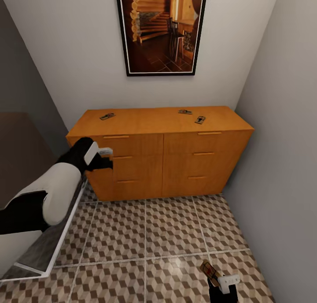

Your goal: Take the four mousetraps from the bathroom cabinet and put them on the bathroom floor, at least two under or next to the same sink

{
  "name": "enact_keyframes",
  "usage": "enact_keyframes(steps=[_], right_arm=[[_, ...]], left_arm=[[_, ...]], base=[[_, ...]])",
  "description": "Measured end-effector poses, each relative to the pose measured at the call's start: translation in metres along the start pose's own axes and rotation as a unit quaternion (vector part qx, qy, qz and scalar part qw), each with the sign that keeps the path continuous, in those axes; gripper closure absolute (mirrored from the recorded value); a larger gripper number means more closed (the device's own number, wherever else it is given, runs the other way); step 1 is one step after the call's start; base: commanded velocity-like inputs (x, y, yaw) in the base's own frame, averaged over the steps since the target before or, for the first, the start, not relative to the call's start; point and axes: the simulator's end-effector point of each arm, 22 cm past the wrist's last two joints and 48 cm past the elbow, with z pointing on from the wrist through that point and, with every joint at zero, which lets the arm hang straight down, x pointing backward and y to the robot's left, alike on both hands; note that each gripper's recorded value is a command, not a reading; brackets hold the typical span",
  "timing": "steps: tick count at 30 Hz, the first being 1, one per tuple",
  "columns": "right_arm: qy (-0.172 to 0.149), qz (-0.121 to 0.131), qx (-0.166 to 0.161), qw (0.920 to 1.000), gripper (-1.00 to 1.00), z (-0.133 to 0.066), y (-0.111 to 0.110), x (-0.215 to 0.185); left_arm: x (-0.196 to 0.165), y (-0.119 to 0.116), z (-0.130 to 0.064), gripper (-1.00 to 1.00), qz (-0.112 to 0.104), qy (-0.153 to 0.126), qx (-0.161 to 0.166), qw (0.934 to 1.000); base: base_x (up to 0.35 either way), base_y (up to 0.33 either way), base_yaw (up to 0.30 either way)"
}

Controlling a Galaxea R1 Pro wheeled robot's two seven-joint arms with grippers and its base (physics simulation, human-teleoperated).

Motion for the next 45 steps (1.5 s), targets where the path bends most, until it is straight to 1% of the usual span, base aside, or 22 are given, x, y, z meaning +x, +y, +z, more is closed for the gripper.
enact_keyframes(steps=[3, 4, 5, 9, 14, 20, 22, 25, 27, 28, 29, 31, 36, 38, 40, 42, 44, 45], right_arm=[[0.0, 0.0, 0.0, 1.0, 1.0, 0.0, 0.0, 0.0], [0.0, 0.0, 0.0, 1.0, 1.0, 0.0, 0.0, 0.0], [0.0, 0.0, 0.0, 1.0, 1.0, 0.0, 0.0, 0.0], [0.0, -0.005, -0.003, 1.0, 1.0, 0.0, 0.002, 0.0], [0.001, -0.01, -0.007, 0.9999, 1.0, 0.0, 0.003, 0.0], [0.001, -0.011, -0.007, 0.9999, 1.0, 0.0, 0.004, 0.001], [0.001, -0.011, -0.007, 0.9999, 1.0, 0.0, 0.004, 0.001], [0.001, -0.011, -0.007, 0.9999, 1.0, 0.0, 0.004, 0.001], [0.001, -0.011, -0.007, 0.9999, 1.0, 0.0, 0.004, 0.001], [0.002, -0.011, -0.007, 0.9999, 1.0, 0.0, 0.004, 0.001], [0.002, -0.011, -0.007, 0.9999, 1.0, 0.0, 0.004, 0.001], [0.001, -0.011, -0.007, 0.9999, 1.0, 0.0, 0.003, 0.001], [0.002, -0.011, -0.007, 0.9999, 1.0, 0.0, 0.004, 0.001], [0.001, -0.011, -0.007, 0.9999, 1.0, 0.0, 0.004, 0.001], [0.001, -0.011, -0.007, 0.9999, 1.0, 0.0, 0.004, 0.001], [0.001, -0.011, -0.007, 0.9999, 1.0, 0.0, 0.004, 0.001], [0.002, -0.011, -0.007, 0.9999, 1.0, 0.0, 0.004, 0.001], [0.002, -0.011, -0.007, 0.9999, 1.0, 0.0, 0.004, 0.001]], left_arm=[[-0.035, -0.007, -0.028, -1.0, 0.001, -0.017, 0.007, 0.9998], [-0.052, -0.01, -0.043, -1.0, 0.001, -0.027, 0.01, 0.9996], [-0.059, -0.011, -0.049, -1.0, 0.002, -0.032, 0.011, 0.9994], [-0.074, -0.013, -0.063, -1.0, 0.001, -0.044, 0.013, 0.999], [-0.085, -0.014, -0.073, -1.0, 0.0, -0.054, 0.014, 0.9984], [-0.094, -0.013, -0.082, -1.0, -0.001, -0.065, 0.015, 0.9978], [-0.101, -0.012, -0.088, -1.0, -0.003, -0.076, 0.014, 0.997], [-0.127, -0.009, -0.112, -1.0, -0.01, -0.115, 0.016, 0.9931], [-0.141, -0.01, -0.128, -1.0, -0.012, -0.133, 0.019, 0.9908], [-0.145, -0.011, -0.133, -1.0, -0.013, -0.137, 0.02, 0.9902], [-0.152, -0.012, -0.142, -1.0, -0.013, -0.145, 0.022, 0.9891], [-0.172, -0.018, -0.17, -1.0, -0.011, -0.159, 0.028, 0.9868], [-0.194, -0.029, -0.214, -1.0, -0.001, -0.159, 0.037, 0.9865], [-0.196, -0.034, -0.225, -1.0, 0.004, -0.153, 0.039, 0.9874], [-0.193, -0.035, -0.224, -1.0, 0.007, -0.145, 0.037, 0.9887], [-0.184, -0.037, -0.215, -1.0, 0.012, -0.128, 0.035, 0.991], [-0.167, -0.046, -0.201, -1.0, 0.022, -0.101, 0.036, 0.994], [-0.161, -0.048, -0.195, -1.0, 0.026, -0.092, 0.035, 0.9948]], base=[[0.0, 0.0, 0.0], [0.0, 0.0, 0.0], [0.0, 0.0, 0.0], [0.0, 0.0, 0.0], [0.0, 0.0, 0.0], [0.0, 0.0, 0.0], [0.0, 0.0, 0.0], [0.0, 0.0, 0.0], [0.0, 0.0, 0.0], [0.0, 0.0, 0.0], [0.0, 0.0, 0.0], [0.0, 0.0, 0.0], [0.0, 0.0, 0.0], [0.0, 0.0, 0.0], [0.0, 0.0, 0.0], [0.0, 0.0, 0.0], [0.0, 0.0, 0.0], [0.0, 0.0, 0.0]])
